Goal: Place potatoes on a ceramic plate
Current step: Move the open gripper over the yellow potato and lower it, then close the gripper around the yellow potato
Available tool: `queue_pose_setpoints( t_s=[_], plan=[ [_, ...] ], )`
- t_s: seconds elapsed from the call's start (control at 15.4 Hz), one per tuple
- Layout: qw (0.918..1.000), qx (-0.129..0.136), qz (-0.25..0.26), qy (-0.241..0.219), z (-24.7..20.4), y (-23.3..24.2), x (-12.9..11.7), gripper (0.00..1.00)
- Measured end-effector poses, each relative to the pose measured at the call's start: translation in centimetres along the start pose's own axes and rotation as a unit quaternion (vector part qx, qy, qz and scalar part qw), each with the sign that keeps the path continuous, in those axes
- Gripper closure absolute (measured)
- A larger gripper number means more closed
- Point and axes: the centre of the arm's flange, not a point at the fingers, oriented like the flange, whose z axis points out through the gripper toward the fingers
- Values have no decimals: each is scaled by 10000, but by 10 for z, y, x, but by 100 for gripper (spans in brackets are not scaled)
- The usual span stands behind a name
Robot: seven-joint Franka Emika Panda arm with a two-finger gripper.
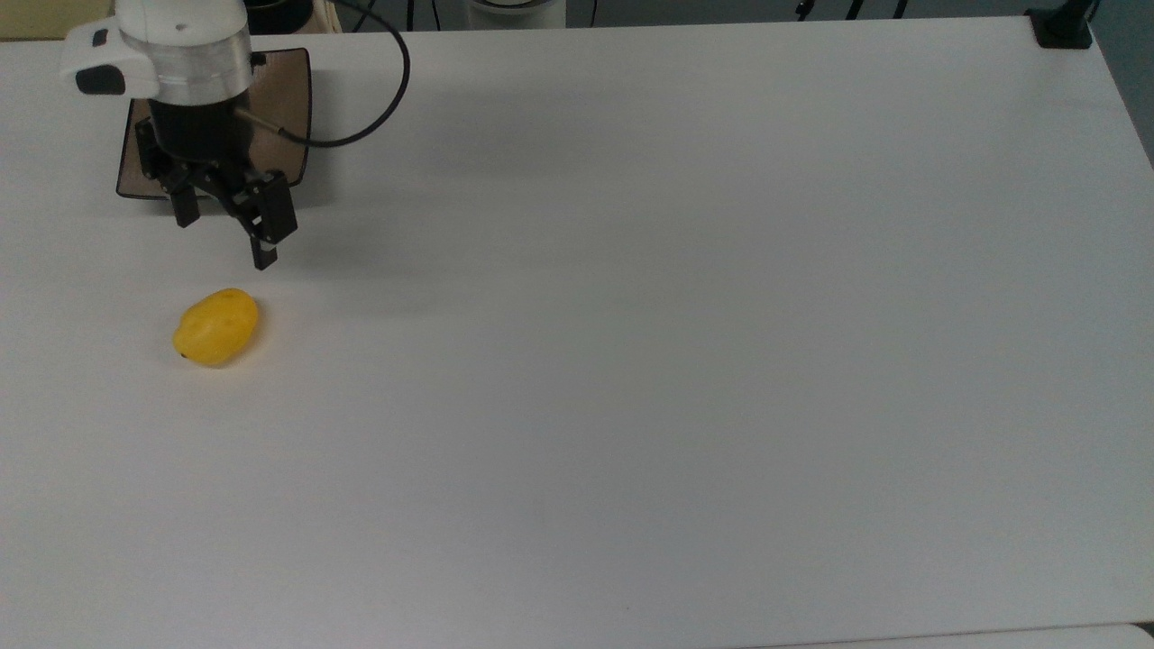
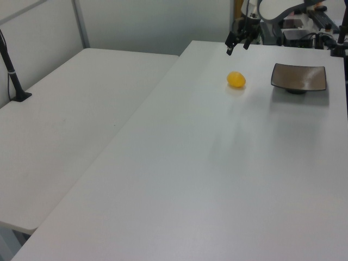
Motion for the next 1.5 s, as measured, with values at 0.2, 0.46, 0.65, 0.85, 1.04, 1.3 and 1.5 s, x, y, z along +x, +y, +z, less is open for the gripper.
queue_pose_setpoints(
  t_s=[0.2, 0.46, 0.65, 0.85, 1.04, 1.3, 1.5],
  plan=[
    [9995, -255, 165, -82, 38, 5, 8, 0],
    [9987, -423, 208, -204, 76, 12, 13, 0],
    [9976, -607, 272, -204, 93, 21, 17, 0],
    [9969, -691, 303, -211, 104, 29, 20, 0],
    [9964, -787, 236, -195, 106, 32, 20, 0],
    [9958, -825, 237, -316, 123, 35, 15, 0],
    [9951, -876, 185, -413, 138, 35, 9, 0]
  ],
)
